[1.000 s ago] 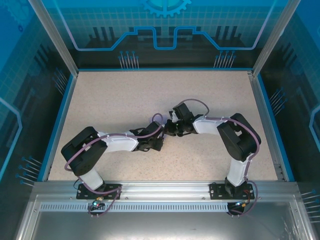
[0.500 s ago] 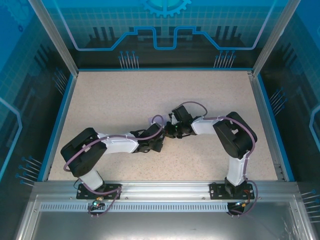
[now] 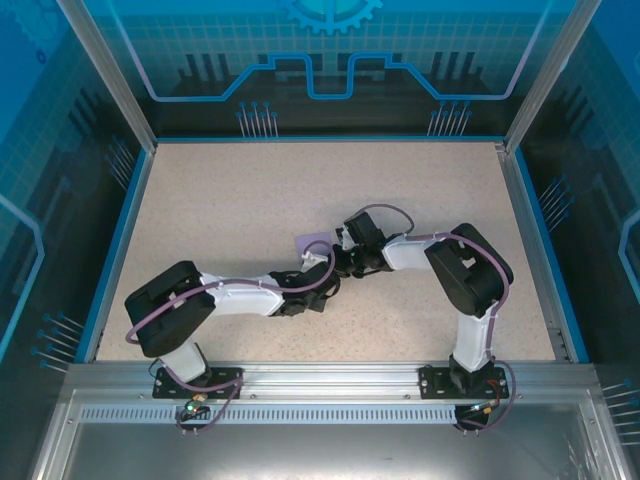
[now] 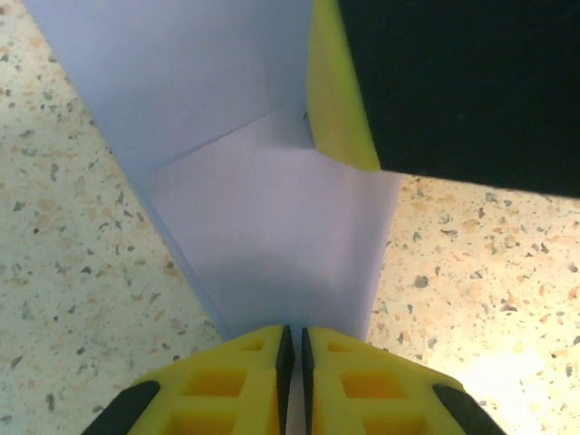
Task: Fold a paper plane with a square sheet of paper (pick it up from the middle)
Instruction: Third fold the triangle at the center of the table, then fourth fold the wing at the center of the table.
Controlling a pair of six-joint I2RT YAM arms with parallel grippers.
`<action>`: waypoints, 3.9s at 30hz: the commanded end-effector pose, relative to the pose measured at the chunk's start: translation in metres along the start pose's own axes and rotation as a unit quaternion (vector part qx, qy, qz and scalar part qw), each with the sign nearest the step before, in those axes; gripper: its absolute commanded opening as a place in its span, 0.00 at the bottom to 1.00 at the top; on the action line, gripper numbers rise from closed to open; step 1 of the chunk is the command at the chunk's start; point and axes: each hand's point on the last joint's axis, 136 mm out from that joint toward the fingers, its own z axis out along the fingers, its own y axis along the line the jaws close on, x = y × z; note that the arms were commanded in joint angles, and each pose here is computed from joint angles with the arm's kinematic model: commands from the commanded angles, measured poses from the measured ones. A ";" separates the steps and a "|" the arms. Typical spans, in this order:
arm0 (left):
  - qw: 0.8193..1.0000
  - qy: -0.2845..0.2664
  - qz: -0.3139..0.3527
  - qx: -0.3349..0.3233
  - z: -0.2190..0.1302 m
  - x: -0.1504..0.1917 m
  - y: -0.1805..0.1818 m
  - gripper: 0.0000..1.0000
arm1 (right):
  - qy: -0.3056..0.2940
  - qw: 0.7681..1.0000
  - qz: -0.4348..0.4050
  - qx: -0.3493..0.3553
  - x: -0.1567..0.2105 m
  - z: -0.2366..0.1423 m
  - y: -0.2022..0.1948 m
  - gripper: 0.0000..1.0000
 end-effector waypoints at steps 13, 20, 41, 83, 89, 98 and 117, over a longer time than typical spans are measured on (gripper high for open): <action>0.975 0.168 0.057 -0.134 -0.025 0.112 0.062 0.16 | 0.013 0.995 0.023 0.098 0.014 0.007 -0.062 0.01; 0.986 0.136 0.035 -0.092 -0.050 0.087 0.048 0.18 | 0.014 0.996 0.015 0.083 0.015 0.007 -0.056 0.01; 0.989 0.004 -0.040 0.142 -0.052 -0.059 -0.003 0.18 | -0.013 1.000 -0.011 -0.010 -0.004 -0.028 0.008 0.13; 0.999 0.032 -0.009 0.042 -0.023 -0.071 0.039 0.28 | -0.005 1.000 0.012 -0.021 -0.024 -0.025 -0.005 0.32; 0.998 0.028 -0.023 0.053 -0.042 -0.078 0.037 0.34 | -0.004 0.999 0.007 -0.032 -0.022 -0.028 0.002 0.30; 0.996 0.042 -0.022 0.078 -0.034 -0.075 0.025 0.35 | -0.003 0.999 0.007 -0.037 -0.017 -0.028 0.006 0.27; 0.995 0.084 -0.010 0.047 0.007 -0.039 0.036 0.19 | 0.004 0.999 -0.006 -0.052 -0.007 -0.025 0.013 0.29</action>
